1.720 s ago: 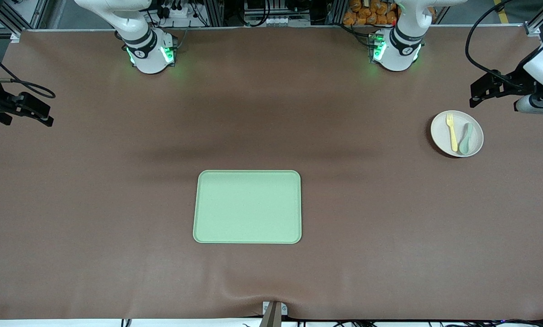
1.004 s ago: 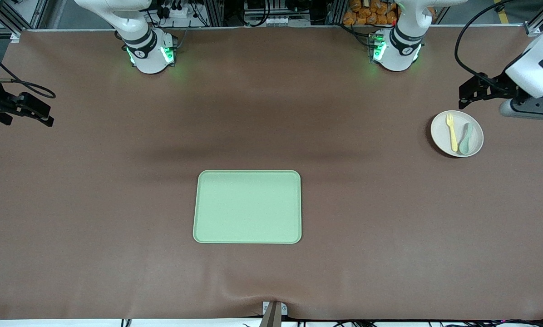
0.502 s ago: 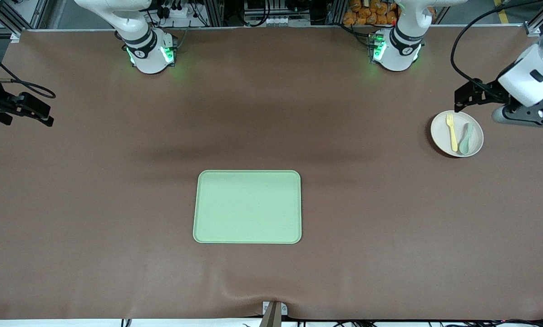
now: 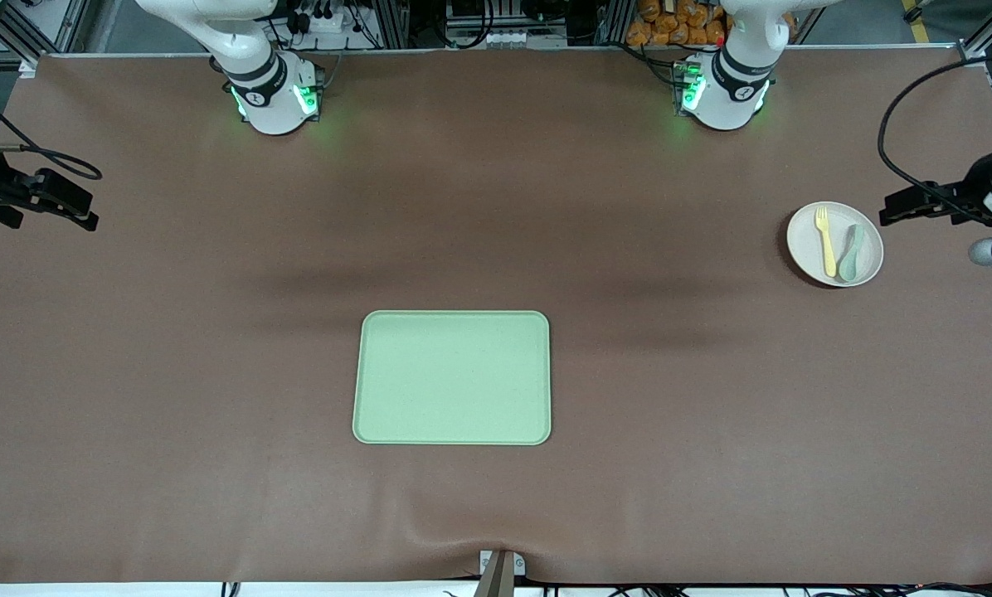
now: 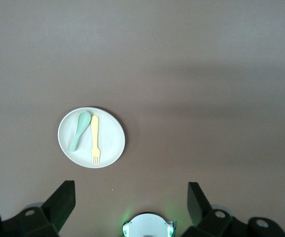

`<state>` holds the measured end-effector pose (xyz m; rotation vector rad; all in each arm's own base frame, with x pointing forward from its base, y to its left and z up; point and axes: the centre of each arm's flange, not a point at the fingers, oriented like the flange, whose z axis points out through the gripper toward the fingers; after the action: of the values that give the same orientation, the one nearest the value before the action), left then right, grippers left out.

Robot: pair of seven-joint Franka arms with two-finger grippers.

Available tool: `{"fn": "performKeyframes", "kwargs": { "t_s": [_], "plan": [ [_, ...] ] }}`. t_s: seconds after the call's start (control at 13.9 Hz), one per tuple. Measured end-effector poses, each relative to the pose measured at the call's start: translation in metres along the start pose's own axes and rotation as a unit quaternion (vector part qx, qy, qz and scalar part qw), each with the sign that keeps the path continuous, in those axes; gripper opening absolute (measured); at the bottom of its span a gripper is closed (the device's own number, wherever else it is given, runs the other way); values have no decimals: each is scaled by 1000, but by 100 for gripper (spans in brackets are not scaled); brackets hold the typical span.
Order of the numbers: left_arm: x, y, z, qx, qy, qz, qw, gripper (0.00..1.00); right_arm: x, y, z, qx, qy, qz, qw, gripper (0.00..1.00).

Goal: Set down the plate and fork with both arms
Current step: 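Move the left gripper toward the white plate, then lower the left gripper onto the plate rim and close it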

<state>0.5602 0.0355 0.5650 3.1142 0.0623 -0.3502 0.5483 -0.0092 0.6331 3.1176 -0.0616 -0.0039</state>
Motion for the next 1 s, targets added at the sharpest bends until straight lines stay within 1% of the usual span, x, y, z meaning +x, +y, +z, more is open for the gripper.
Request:
{"fn": "performKeyframes", "kwargs": {
  "t_s": [0.14,0.36,0.43,0.57,0.72,0.79,1.0],
  "plan": [
    [11,-15,34,-4,-35,-11,999,100,0,0,0,0,-1,0,1000,100],
    [25,-33,91,22,-95,-18,995,100,0,0,1,0,-2,0,1000,100],
    [29,-41,110,26,-112,-22,993,100,0,0,1,0,-2,0,1000,100],
    [37,-61,147,19,-133,-33,990,100,0,0,2,0,-2,0,1000,100],
    [41,-83,180,14,-140,-31,990,100,0,0,2,0,-3,0,1000,100],
    [40,-98,194,10,-136,-23,990,100,0,0,2,0,-3,0,1000,100],
    [27,-167,237,-4,-110,19,994,100,0,1,2,0,-4,1,1000,100]
  ]
}}
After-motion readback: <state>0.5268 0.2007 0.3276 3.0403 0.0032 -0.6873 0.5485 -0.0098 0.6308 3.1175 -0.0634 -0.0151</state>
